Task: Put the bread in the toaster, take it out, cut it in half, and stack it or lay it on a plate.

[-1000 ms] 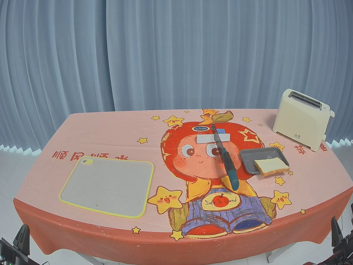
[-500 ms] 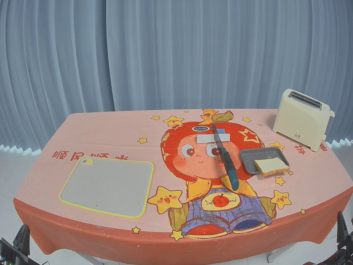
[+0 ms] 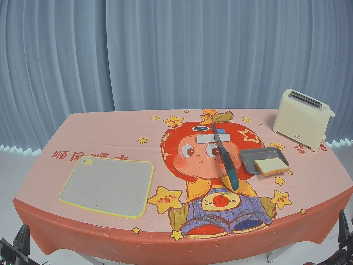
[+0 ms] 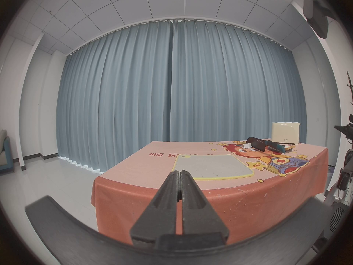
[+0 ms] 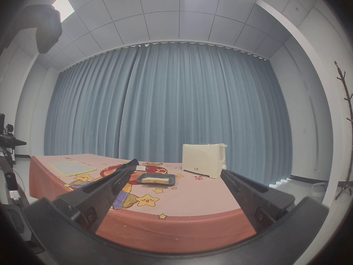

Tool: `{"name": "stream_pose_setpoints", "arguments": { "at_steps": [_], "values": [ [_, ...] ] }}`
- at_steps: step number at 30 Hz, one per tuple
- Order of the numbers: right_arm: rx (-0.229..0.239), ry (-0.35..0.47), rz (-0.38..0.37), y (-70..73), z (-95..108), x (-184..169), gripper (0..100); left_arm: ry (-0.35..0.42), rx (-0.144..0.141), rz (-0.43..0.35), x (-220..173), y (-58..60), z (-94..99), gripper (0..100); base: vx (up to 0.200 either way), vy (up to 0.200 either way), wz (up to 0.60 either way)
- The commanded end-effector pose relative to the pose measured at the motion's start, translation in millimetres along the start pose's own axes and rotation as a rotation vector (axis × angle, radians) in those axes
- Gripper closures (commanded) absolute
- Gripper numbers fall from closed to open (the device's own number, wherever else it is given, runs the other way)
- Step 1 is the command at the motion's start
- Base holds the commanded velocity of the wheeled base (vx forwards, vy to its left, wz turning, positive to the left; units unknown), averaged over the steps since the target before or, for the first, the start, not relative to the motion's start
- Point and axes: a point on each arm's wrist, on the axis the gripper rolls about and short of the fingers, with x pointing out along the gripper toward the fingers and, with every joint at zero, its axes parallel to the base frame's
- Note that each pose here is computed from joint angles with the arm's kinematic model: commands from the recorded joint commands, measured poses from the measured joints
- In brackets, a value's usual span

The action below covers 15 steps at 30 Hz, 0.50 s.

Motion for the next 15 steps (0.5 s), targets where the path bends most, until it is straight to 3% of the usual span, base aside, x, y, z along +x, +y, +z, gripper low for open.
{"name": "stream_pose_setpoints", "arguments": {
  "at_steps": [1, 6, 12, 15],
  "values": [
    [0.003, -0.030, 0.020, 0.4, 4.9, -2.6, 0, 0.001, 0.000, 0.001, 0.1, 0.0, -5.2, 100, 0.000, 0.000, 0.00],
    [0.001, -0.045, 0.022, 0.4, 16.3, -2.6, 0, 0.001, 0.000, 0.001, 0.1, 0.0, -5.2, 100, 0.000, 0.000, 0.00],
    [0.006, -0.009, 0.029, 0.2, 20.3, 2.3, 0, 0.001, 0.000, 0.000, 0.1, 0.0, -5.2, 100, 0.000, 0.000, 0.00],
    [0.036, 0.010, 0.041, 0.3, 20.5, 4.4, 0, 0.001, 0.000, 0.001, 0.1, 0.0, -5.2, 100, 0.000, 0.000, 0.00]
  ]
}}
